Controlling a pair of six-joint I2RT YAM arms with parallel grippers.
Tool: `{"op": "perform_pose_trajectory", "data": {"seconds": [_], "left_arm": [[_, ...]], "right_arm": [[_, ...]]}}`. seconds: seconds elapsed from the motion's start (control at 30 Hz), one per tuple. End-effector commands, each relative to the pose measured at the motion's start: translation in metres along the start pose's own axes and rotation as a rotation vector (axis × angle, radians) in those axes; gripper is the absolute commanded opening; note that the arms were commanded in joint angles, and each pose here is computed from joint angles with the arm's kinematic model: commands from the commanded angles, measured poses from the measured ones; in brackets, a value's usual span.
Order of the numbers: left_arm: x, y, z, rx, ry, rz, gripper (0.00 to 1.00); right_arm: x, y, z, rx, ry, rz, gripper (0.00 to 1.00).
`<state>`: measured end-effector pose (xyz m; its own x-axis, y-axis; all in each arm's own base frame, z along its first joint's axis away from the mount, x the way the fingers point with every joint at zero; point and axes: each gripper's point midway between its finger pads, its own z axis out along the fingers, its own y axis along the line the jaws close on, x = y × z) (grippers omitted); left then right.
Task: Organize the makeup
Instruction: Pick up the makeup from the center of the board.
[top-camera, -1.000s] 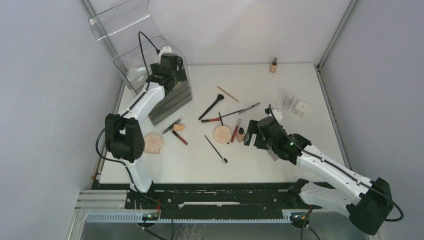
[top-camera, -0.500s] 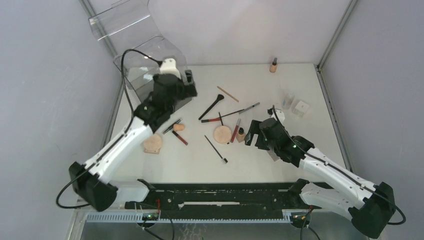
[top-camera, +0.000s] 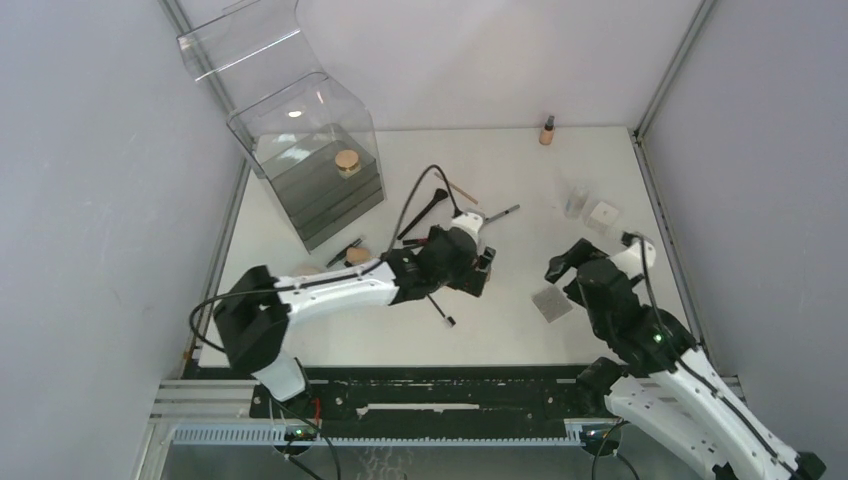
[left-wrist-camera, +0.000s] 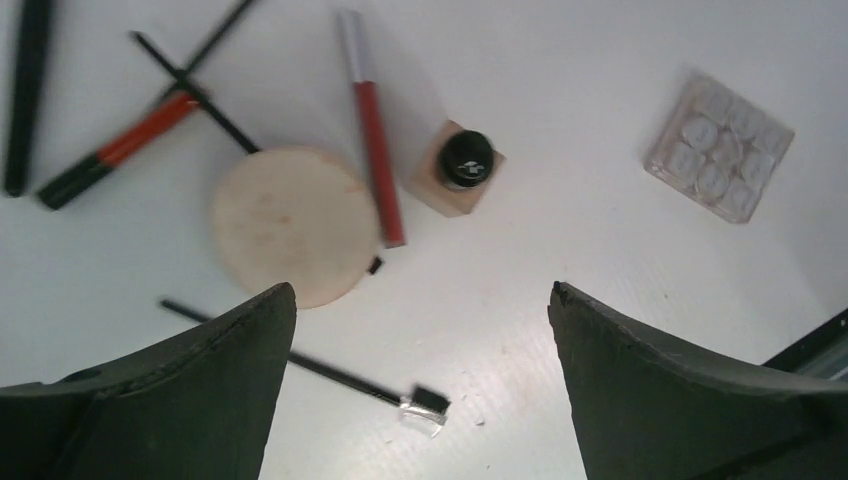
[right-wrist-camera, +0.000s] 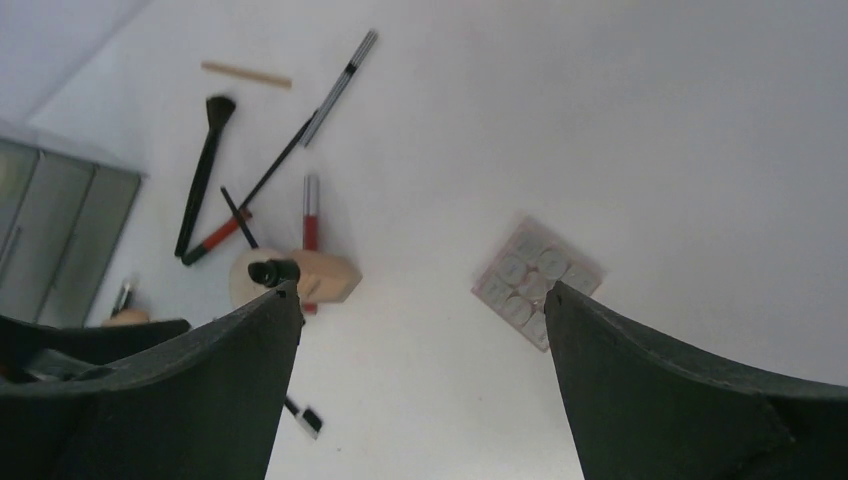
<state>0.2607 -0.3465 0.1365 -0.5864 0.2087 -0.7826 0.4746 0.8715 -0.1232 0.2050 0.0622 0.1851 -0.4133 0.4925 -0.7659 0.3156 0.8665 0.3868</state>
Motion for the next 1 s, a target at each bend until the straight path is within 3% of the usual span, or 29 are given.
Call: {"op": "perform_pose_trajectory", "data": {"seconds": [0.0,0.23,0.53,0.7,0.9,0.97], "left_arm": [[-0.036,-0.043,0.012,0.124,-0.055,-0.011,1.00],[-0.017,-0.053,0.053,0.126,0.050,0.139,0.96],[-0.005,-0.052,0.067,0.113,0.132,0.231,0.74],[-0.005,-0.049,0.070,0.102,0.127,0.223,0.53],[-0.021,-0.042,0.061,0.078,0.082,0.231,0.03],[-0.035,-0.036,0.050,0.064,0.058,0.231,0.00]], "right_arm": [[-0.018,-0.027,-0.012,0.071,-0.081,0.066,0.97],[-0.013,-0.023,-0.011,0.061,-0.052,0.052,0.97],[-0.003,-0.012,-0.002,0.038,-0.010,0.036,0.97],[-0.004,-0.007,-0.001,0.023,-0.013,0.031,0.97],[0.000,-0.007,0.000,0.020,0.003,0.034,0.97],[0.001,-0.007,0.000,0.016,0.005,0.037,0.97]]}}
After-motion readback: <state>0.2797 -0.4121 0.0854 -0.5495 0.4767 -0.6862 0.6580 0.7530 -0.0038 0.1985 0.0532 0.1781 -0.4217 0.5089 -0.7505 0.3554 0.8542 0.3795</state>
